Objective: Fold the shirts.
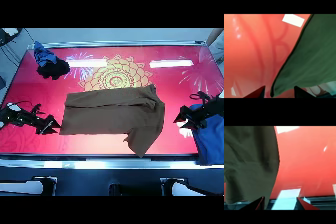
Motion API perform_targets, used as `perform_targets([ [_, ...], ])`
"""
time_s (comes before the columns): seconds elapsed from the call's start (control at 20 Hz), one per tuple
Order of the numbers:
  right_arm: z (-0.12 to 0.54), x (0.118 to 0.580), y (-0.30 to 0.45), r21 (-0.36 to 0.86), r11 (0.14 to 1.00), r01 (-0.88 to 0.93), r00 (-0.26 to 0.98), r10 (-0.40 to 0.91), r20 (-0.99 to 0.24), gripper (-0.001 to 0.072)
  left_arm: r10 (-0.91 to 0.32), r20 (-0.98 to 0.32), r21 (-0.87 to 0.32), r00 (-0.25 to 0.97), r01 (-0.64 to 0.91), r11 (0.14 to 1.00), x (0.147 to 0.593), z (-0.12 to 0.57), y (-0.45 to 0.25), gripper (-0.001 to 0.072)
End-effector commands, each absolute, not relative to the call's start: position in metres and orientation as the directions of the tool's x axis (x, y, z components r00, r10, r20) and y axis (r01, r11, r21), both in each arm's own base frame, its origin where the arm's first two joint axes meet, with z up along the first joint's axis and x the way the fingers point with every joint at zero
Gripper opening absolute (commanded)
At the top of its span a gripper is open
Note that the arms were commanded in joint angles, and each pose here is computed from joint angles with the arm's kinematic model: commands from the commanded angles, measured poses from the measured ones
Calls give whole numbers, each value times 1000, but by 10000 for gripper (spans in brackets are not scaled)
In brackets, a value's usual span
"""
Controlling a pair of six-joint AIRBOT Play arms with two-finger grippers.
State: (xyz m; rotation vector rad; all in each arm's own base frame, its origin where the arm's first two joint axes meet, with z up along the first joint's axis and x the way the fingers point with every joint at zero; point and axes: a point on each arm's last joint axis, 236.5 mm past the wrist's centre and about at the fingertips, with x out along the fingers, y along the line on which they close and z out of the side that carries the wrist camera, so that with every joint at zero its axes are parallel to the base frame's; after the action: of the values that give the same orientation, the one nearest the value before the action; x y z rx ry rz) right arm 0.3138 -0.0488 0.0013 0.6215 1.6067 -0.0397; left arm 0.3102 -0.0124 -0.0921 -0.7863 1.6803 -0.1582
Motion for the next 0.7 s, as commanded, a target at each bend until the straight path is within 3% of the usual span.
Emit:
perform_targets([
  [0.0,-1,315,-49,335,850,407,7,364,-931,474,-580,-811,-504,-74,-414,758,302,-98,-17,439],
  [0.1,-1,317,-50,335,850,407,13,361,-932,474,-575,-814,-499,-82,-409,764,299,-104,-23,437],
  [0.2,-1,316,-50,335,850,407,11,362,-932,474,-564,-822,-492,-76,-403,771,301,-109,-27,297],
  [0.25,-1,315,-49,335,850,407,7,364,-931,474,-558,-827,-490,-70,-398,775,302,-110,-28,286],
  [0.35,-7,309,-45,340,844,415,-15,380,-925,476,-553,-831,-488,-65,-392,779,305,-111,-29,67],
  [0.4,-14,303,-37,358,830,427,-31,410,-912,478,-551,-832,-488,-63,-388,782,305,-112,-29,25],
  [0.5,-35,297,-15,415,788,454,-29,479,-877,483,-551,-832,-489,-61,-386,782,306,-112,-29,24],
  [0.65,-68,310,10,447,766,462,46,482,-875,483,-549,-834,-492,-55,-378,785,306,-108,-29,24],
])
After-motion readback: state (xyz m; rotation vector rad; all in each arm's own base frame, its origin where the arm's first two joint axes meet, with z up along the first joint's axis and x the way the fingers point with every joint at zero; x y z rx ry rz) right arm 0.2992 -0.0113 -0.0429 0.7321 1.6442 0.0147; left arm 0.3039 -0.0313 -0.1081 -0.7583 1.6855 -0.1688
